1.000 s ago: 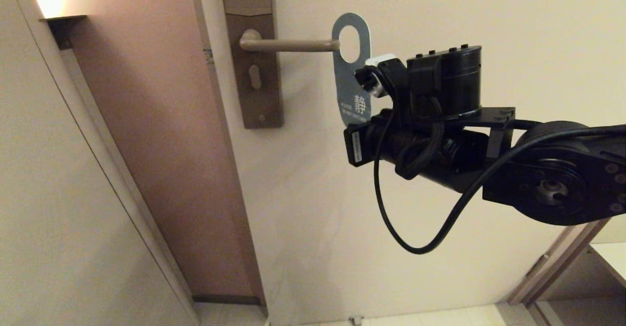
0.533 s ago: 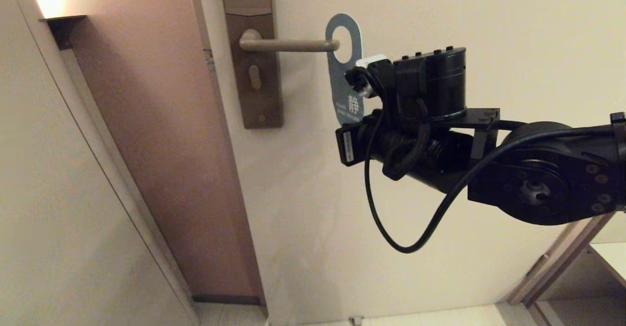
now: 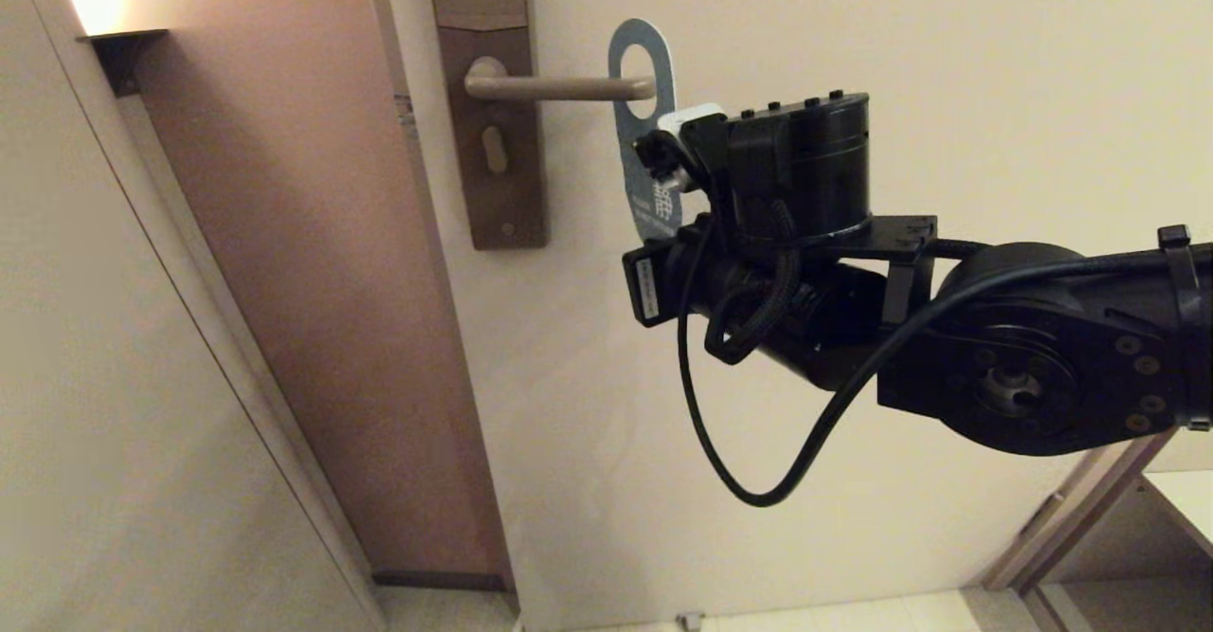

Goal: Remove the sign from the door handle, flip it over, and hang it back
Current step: Hang the sign back with the other side facing out

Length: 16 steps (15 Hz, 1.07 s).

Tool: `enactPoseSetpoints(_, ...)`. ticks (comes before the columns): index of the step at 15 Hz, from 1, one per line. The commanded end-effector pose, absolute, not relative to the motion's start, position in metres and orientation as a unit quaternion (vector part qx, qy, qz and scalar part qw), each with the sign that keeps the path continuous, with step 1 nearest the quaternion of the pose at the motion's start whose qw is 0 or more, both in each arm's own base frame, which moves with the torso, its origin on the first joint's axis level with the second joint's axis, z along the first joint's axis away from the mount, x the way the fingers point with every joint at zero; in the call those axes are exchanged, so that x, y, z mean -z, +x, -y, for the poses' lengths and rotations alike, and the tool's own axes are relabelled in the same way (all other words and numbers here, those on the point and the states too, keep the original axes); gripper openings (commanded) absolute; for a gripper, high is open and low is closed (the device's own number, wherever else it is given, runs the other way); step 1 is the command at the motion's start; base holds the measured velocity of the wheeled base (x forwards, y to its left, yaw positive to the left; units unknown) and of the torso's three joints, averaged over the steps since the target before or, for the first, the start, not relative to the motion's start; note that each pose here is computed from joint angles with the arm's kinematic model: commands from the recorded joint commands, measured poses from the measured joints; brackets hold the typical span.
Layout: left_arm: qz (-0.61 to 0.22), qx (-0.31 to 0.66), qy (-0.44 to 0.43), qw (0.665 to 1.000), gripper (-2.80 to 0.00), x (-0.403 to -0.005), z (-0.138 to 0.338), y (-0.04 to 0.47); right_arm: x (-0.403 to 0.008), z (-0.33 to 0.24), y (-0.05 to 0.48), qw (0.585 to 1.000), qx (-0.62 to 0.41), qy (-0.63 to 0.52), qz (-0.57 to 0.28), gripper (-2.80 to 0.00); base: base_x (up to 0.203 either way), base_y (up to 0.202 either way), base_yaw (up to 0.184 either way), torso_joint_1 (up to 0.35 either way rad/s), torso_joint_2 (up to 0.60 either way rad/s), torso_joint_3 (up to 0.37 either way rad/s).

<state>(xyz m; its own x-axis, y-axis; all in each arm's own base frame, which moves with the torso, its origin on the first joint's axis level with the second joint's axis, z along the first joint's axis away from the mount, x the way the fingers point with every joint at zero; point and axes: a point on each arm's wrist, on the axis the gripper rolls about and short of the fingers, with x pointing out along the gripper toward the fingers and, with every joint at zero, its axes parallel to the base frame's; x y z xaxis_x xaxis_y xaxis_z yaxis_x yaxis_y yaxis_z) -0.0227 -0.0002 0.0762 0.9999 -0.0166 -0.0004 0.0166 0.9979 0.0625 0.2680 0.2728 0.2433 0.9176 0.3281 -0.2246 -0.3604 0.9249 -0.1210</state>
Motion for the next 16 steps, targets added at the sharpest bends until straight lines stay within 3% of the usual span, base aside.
enactPoseSetpoints(1, 0.0, 0.008, 0.031, 0.999, -2.8, -0.076, 0.0, -0.023, -0.243, -0.278, 0.266, 0.976, -0.176, -0.082, -0.098, -2.8, 0.0, 0.0, 0.0, 0.0, 0.0, 0.0)
enactPoseSetpoints(16, 0.0, 0.008, 0.031, 0.999, -2.8, -0.076, 0.0, -0.023, -0.232, -0.3, 0.259, 0.984, -0.109, -0.101, -0.094, -2.8, 0.0, 0.0, 0.0, 0.0, 0.0, 0.0)
